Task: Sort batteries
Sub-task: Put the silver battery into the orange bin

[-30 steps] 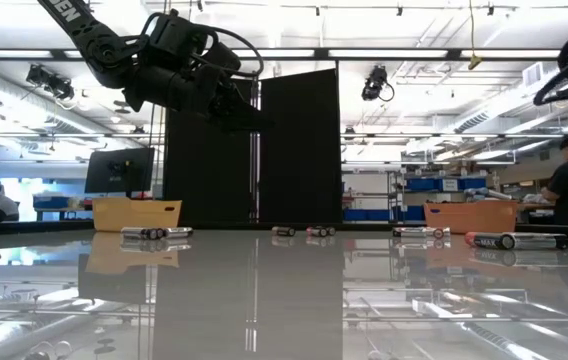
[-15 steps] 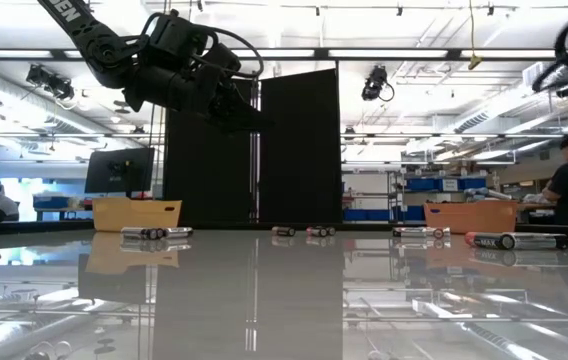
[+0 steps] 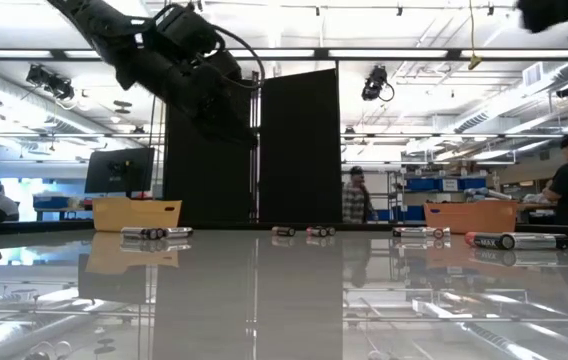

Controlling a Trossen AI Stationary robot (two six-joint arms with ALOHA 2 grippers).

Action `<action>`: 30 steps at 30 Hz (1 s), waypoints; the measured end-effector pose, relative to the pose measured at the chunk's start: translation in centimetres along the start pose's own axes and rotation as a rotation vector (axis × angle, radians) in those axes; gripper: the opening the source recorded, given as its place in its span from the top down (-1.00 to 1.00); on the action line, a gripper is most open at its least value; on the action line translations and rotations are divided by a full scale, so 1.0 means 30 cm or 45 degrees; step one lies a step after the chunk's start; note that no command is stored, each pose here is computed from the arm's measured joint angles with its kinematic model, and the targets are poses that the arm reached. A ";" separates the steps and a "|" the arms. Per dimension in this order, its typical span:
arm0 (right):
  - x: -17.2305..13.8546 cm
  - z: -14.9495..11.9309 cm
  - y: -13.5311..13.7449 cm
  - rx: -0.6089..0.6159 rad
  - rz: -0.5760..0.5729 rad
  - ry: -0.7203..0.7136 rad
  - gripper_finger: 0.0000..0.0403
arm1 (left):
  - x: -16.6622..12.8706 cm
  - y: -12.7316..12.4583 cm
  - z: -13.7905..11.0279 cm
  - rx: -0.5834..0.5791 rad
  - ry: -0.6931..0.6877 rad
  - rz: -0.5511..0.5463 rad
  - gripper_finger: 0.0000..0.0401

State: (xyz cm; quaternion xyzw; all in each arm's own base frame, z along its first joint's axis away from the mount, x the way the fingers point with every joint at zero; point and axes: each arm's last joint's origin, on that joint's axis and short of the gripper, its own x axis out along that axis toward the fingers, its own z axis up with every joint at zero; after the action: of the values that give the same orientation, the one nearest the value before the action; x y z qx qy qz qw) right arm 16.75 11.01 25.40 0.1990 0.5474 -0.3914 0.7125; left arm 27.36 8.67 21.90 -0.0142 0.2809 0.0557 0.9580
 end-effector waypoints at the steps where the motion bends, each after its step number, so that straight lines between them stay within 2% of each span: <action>1: 0.014 0.012 0.004 -0.031 0.008 -0.039 0.95 | -0.001 -0.007 0.003 -0.012 0.037 0.015 0.52; 7: 0.140 0.125 0.064 -0.238 0.202 -0.186 0.96 | -0.012 -0.050 0.002 -0.136 0.249 0.070 0.52; 12: 0.264 0.269 0.097 -0.428 0.543 -0.379 0.96 | -0.023 -0.073 -0.003 -0.235 0.362 0.085 0.52; 15: 0.328 0.352 0.078 -0.510 0.776 -0.548 0.97 | -0.028 -0.083 -0.009 -0.289 0.409 0.091 0.53; 17: 0.361 0.393 0.047 -0.533 0.856 -0.634 0.97 | -0.030 -0.088 -0.013 -0.338 0.431 0.101 0.55; 23: 0.427 0.456 -0.041 -0.544 0.776 -0.718 0.96 | -0.036 -0.089 -0.027 -0.514 0.488 0.162 0.64; 30: 0.441 0.472 -0.066 -0.585 0.729 -0.741 0.96 | -0.058 -0.088 -0.034 -0.689 0.597 0.279 0.66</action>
State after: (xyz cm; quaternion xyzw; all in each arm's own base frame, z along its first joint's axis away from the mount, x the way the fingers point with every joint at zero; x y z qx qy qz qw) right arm 25.31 -4.78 17.85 0.0608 0.3203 -0.0873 0.9413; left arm 25.66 5.82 21.97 -0.2491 0.4675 0.2252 0.8177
